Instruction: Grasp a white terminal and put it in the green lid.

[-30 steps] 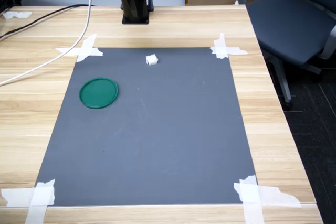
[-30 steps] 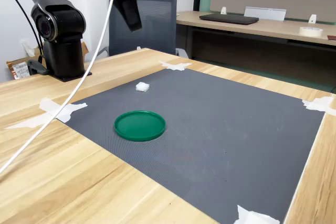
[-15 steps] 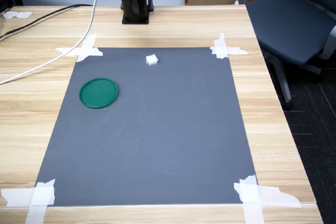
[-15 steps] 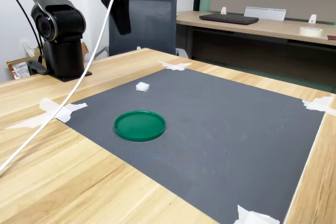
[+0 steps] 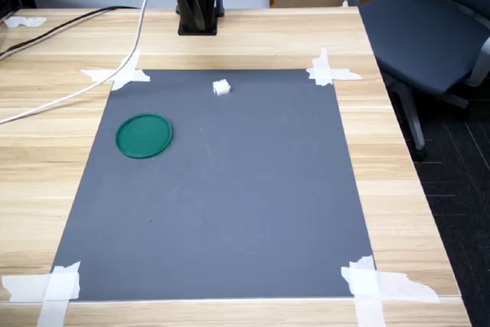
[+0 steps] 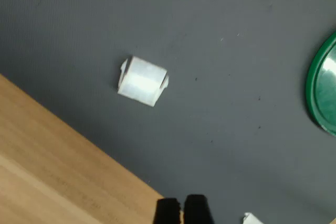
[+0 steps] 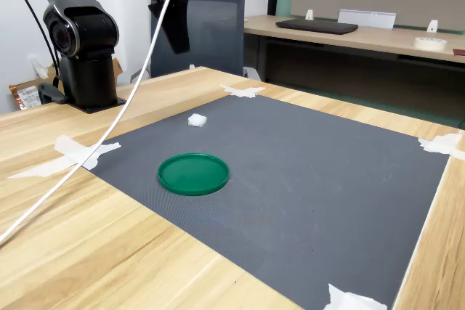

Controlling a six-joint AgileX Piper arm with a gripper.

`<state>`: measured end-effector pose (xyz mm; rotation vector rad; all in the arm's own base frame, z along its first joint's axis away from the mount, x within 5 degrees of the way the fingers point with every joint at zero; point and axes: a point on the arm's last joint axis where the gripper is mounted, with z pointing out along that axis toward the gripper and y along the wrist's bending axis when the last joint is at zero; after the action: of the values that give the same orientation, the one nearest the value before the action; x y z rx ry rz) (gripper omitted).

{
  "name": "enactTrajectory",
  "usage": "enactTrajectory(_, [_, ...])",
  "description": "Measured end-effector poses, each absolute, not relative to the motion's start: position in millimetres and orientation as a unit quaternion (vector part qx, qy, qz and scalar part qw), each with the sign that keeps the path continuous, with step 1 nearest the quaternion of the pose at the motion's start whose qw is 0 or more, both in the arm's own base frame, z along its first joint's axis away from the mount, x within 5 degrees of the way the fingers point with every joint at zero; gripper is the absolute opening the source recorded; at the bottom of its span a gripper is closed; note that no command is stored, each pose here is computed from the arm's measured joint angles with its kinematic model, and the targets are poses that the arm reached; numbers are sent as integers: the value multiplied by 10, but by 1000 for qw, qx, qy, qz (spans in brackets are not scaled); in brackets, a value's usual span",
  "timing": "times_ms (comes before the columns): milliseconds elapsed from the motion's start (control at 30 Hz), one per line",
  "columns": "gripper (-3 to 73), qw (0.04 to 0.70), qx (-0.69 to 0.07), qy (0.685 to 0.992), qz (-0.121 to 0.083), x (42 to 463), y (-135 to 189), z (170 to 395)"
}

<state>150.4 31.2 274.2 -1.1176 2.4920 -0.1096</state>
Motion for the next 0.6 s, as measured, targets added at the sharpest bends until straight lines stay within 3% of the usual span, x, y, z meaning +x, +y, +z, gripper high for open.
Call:
enactTrajectory(300, [19, 182, -447, 876, -15, 1645, 391, 2777])
enactTrajectory(433, [126, 185, -460, 869, -12, 1729, 418, 2856])
enactTrajectory(600, [347, 197, -458, 867, -12, 1787, 437, 2870])
